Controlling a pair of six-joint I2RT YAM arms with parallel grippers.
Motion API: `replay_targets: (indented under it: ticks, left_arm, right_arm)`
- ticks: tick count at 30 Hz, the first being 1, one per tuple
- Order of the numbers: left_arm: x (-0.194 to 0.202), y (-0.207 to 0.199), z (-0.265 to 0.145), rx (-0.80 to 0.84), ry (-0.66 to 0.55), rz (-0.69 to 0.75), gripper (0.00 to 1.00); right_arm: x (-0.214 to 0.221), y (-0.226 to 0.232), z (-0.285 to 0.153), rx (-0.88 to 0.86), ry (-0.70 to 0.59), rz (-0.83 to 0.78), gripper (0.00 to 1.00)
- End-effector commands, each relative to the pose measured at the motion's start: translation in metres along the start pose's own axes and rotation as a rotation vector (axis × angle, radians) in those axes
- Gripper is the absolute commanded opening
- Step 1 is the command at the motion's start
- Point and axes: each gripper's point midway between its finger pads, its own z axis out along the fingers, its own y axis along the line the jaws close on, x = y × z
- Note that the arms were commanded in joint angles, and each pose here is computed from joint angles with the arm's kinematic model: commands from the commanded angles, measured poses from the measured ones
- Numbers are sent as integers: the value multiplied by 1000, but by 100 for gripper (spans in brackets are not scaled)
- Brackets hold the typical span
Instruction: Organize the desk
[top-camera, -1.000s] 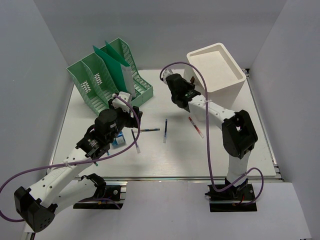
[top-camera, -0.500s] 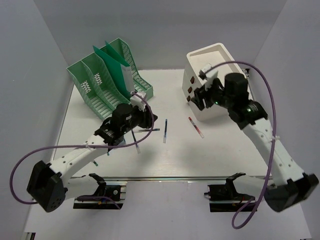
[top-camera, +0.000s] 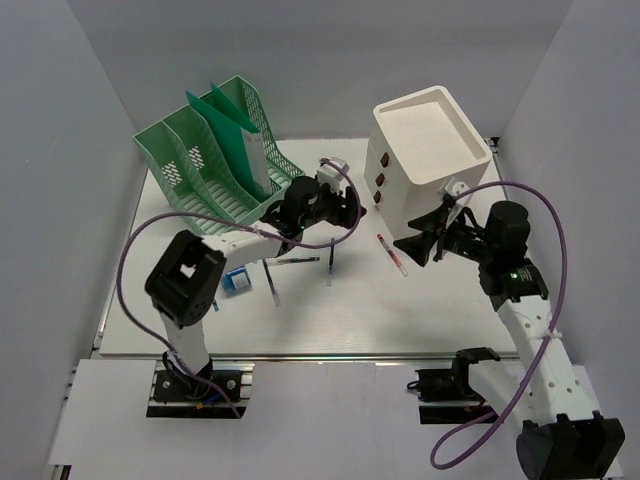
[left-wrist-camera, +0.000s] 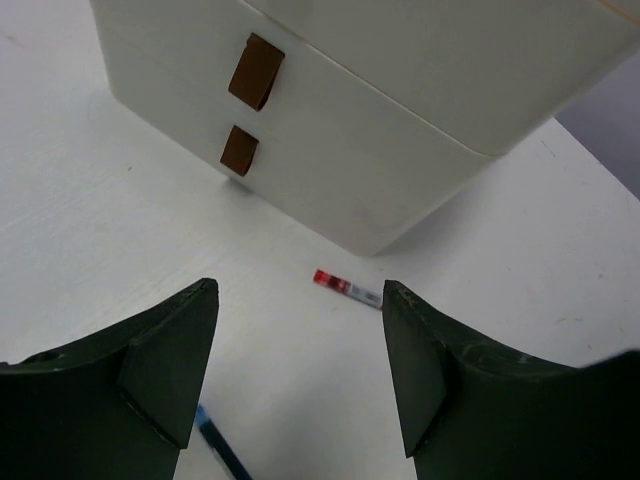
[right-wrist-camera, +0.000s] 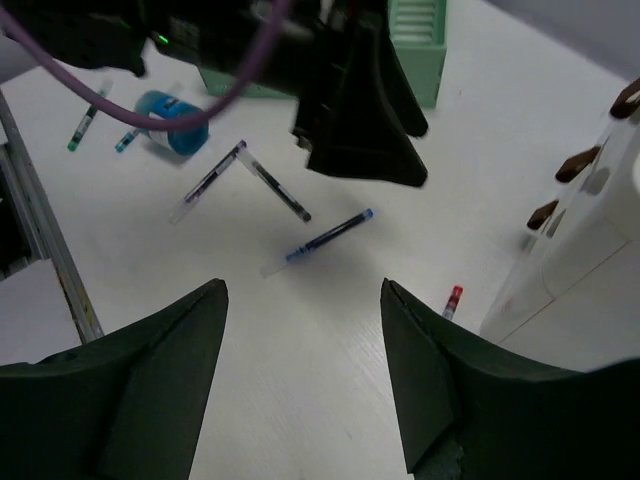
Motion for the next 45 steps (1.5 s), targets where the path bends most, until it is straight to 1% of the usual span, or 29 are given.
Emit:
replay_targets:
  ticks: [1,2,3,4,5,6,7,8,9,10,11,12,16,17,19,20,22,24,26,29,37,39,45]
  left_arm:
    - [-39,-11,23,83,-117,99,77]
    - [-26,-5,35,81,-92,114,77]
    - [-26,-3,42,82,-97,128,77]
    - [-38,-5,49,93,-122,149,77]
    - [-26,5,59,88,-103,164,77]
    - [-26,4,65,103,-111,180,77]
    - [-37,1,71,118,-138,198,77]
    - [-26,5,81,120,-123,209,77]
    - [-26,6,86,127,-129,216,77]
    - [-39,0,91,151,-155,229,77]
    - [-40,4,94,160,-159,232,77]
    - [-32,5,100,171,-152,234,77]
    - [-39,13,107,189,-189,244,76]
    - [-46,17,107,185,-208,246,75]
    - [-44,24,112,177,-204,241,75]
    - [-51,30,113,169,-214,243,75]
    - [-47,39,118,164,-207,237,74]
    - [-52,35,121,188,-216,248,73]
    - [-51,40,123,194,-225,251,72]
    - [-46,38,126,216,-214,250,71]
    - [-43,28,124,274,-212,249,70]
    - [-43,28,124,276,-214,247,72]
    - [-37,33,134,270,-199,234,70]
  right_arm:
    - [-39,16,-13,-64,-138,-116,68]
    - [-36,15,-13,-63,-140,-106,68]
    - [-35,14,-15,-61,-140,-100,68]
    - [-33,13,-14,-66,-133,-91,68]
    - [-34,15,-15,-79,-132,-87,67]
    - [-33,12,-15,-72,-129,-73,67]
    - [-31,10,-14,-69,-124,-62,67]
    - [-32,8,-15,-62,-124,-66,67]
    - [-31,8,-15,-63,-118,-67,66]
    - [-31,6,-16,-55,-118,-67,66]
    - [-31,6,-17,-56,-120,-73,66]
    - [-31,6,-17,-56,-118,-76,66]
    - [-29,2,-18,-42,-110,-65,66]
    - [-29,2,-18,-43,-109,-65,66]
    - [-28,0,-17,-41,-103,-59,66]
    - [-28,1,-17,-46,-104,-61,66]
    - [-28,0,-17,-44,-102,-58,66]
    - [-28,-2,-17,-42,-100,-55,66]
    - [-28,-2,-18,-37,-100,-55,66]
    - [-28,-4,-18,-31,-100,-54,66]
    - [-28,-5,-19,-27,-101,-50,66]
    - [-28,-4,-19,-27,-102,-50,66]
    - [-29,-4,-19,-23,-103,-51,66]
